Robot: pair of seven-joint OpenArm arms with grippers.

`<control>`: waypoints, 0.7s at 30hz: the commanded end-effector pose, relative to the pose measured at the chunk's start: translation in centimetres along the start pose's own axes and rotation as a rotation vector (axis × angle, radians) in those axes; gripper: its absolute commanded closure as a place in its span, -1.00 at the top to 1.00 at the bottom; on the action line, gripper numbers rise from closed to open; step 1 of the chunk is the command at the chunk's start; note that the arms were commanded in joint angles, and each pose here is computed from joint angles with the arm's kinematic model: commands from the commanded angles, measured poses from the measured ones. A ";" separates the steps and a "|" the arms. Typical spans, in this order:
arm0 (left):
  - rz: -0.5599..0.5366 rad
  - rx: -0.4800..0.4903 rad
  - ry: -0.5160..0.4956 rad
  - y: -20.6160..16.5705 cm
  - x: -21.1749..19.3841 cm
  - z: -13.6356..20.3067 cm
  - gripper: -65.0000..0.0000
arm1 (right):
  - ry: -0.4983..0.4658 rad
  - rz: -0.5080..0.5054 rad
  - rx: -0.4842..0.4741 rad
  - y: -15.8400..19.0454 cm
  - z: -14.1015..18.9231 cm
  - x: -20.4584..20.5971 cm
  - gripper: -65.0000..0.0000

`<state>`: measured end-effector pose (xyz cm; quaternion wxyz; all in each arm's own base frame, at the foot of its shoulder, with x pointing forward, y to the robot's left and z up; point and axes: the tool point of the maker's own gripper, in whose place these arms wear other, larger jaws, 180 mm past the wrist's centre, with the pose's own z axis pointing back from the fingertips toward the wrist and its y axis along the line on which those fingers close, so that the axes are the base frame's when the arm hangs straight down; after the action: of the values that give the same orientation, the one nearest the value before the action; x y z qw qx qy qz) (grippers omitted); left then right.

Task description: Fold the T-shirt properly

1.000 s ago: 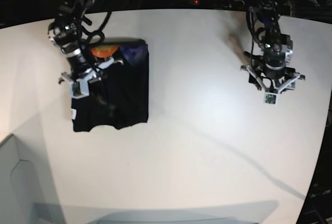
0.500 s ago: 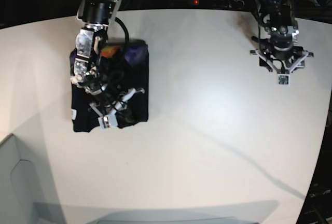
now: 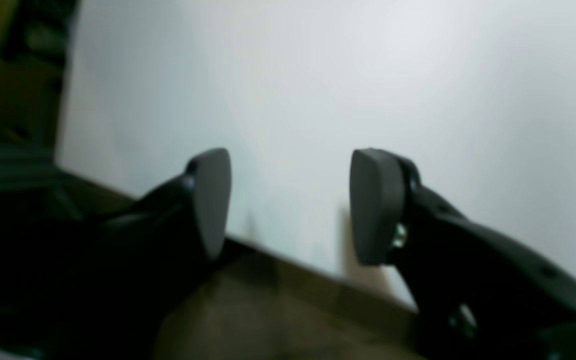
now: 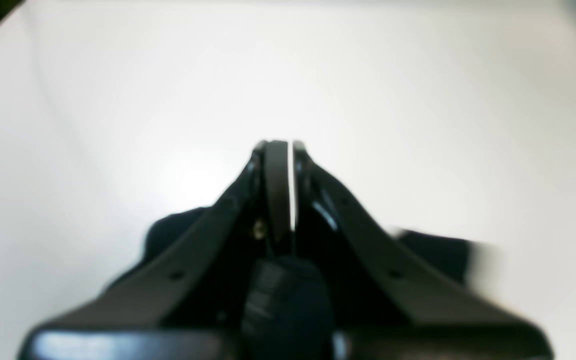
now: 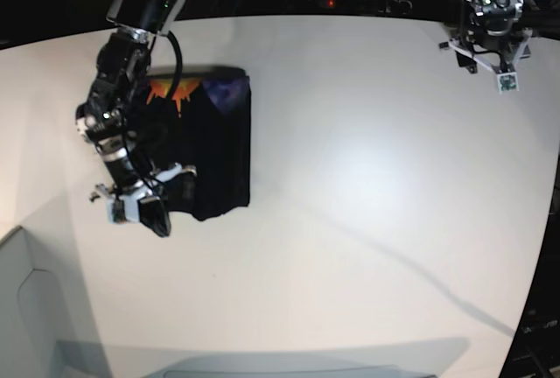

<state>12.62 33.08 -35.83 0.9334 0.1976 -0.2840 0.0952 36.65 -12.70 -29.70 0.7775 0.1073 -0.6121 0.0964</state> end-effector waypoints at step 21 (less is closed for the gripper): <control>0.152 -0.093 0.302 1.4 -16.8 3.2 -1.00 | 0.682 -0.201 -0.322 -1.4 31.5 -16.7 -1.00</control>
<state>-3.27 31.07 -43.33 0.9663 0.1036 -0.1521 0.1799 3.62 -23.10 -39.57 0.9525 0.0067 -0.3003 -0.0509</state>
